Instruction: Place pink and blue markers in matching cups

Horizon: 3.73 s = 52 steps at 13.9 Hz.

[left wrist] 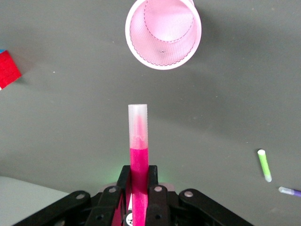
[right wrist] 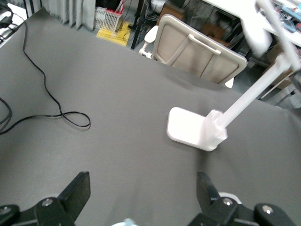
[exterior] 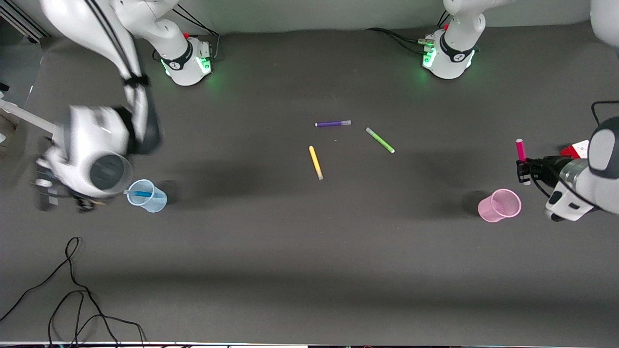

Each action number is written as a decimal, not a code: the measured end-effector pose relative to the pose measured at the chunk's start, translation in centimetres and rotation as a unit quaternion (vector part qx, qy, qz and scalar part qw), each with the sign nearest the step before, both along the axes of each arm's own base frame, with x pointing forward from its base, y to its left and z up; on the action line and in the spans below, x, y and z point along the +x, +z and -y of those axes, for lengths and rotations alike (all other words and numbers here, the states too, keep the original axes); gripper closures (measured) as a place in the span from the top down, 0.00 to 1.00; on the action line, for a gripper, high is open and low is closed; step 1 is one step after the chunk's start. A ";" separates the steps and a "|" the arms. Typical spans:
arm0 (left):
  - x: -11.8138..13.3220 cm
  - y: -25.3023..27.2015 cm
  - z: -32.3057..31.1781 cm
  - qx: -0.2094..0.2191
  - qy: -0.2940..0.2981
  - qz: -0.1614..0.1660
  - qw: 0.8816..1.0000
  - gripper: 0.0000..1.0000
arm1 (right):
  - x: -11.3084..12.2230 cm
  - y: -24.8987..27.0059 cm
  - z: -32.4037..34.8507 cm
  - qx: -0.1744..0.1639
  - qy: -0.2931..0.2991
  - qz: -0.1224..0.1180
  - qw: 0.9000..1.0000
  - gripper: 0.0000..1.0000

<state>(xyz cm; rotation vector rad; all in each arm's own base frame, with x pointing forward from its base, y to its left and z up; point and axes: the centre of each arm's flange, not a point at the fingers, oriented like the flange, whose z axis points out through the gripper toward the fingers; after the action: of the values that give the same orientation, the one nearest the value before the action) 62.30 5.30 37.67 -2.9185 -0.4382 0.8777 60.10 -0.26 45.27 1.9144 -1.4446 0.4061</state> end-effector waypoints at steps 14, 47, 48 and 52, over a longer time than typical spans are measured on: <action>3.4 -10.9 -1.1 -0.042 -0.037 -0.044 0.997 0.18 | -3.8 10.1 4.8 0.348 0.303 -0.092 0.883 1.00; -6.0 21.2 6.0 -0.034 -0.147 0.241 0.959 1.00 | -3.6 12.8 3.0 0.399 0.524 -0.191 0.728 1.00; -6.0 21.2 6.5 -0.035 -0.150 0.240 0.958 1.00 | -4.1 12.7 2.9 0.397 0.528 -0.187 0.727 1.00; -6.0 21.0 6.2 -0.036 -0.147 0.240 0.959 1.00 | -5.3 12.7 2.8 0.398 0.530 -0.183 0.726 1.00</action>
<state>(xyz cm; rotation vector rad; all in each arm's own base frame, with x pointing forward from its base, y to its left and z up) 56.29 -0.89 58.66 -3.1319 0.0180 0.1445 54.78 -3.05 57.92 3.1807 -0.0360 -0.1884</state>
